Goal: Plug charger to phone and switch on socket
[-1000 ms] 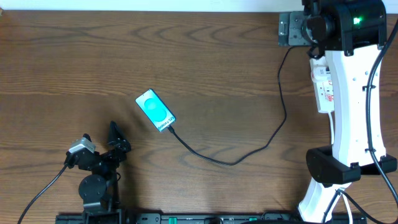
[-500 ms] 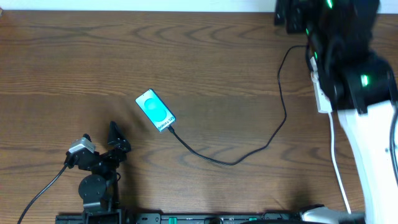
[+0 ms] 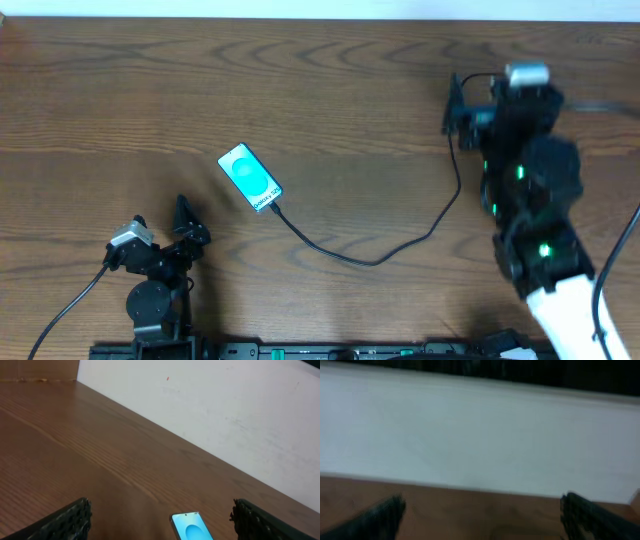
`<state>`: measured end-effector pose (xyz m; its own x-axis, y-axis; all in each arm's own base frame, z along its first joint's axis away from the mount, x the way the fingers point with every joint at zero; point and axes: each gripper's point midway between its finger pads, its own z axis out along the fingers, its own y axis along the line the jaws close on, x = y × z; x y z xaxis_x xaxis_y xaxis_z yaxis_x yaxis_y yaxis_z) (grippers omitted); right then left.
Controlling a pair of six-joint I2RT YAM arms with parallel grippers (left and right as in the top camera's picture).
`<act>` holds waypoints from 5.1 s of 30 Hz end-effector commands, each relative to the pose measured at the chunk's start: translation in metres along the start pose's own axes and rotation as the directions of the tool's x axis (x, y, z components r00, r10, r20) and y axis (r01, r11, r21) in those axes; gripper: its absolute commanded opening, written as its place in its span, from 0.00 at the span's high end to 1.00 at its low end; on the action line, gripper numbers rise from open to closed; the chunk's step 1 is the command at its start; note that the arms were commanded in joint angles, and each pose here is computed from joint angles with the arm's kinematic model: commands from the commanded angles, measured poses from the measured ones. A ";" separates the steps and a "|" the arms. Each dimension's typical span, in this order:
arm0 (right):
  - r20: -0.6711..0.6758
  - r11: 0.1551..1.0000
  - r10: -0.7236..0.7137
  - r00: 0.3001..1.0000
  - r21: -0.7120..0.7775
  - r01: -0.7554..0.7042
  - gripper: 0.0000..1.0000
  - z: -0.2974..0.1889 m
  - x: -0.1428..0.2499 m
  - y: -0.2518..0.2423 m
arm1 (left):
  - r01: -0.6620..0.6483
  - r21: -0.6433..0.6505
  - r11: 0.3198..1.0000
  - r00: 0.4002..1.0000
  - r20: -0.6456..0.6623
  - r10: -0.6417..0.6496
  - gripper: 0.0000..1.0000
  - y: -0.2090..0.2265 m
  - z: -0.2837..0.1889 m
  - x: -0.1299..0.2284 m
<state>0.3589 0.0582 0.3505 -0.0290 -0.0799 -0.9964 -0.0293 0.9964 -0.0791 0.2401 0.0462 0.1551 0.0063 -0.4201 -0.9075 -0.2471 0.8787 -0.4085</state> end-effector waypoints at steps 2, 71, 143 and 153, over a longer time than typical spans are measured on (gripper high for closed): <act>0.041 1.000 -0.026 0.999 -0.001 0.026 0.01 -0.026 0.027 -0.010 | -0.013 -0.035 0.999 0.999 -0.041 0.012 0.09 0.010 0.001 0.015; -0.145 0.994 -0.108 0.984 -0.050 0.102 0.01 -0.104 0.225 -0.028 | -0.013 -0.035 0.999 0.999 -0.041 0.012 0.09 0.010 0.001 0.015; -0.046 0.994 -0.104 0.993 0.025 0.106 0.01 -0.108 0.201 -0.043 | -0.022 0.052 0.998 0.997 -0.075 0.026 0.09 -0.011 -0.001 0.024; -0.046 0.994 -0.104 0.993 0.025 0.106 0.01 -0.108 0.201 -0.043 | -0.022 0.052 0.998 0.997 -0.075 0.026 0.09 -0.011 -0.001 0.024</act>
<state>0.2465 -0.0053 0.1574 -0.0740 -0.1736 -0.9820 -0.0004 0.9847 -0.1740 0.2432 0.0251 0.1555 -0.0295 -0.4190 -0.9075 -0.1696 0.8968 -0.4085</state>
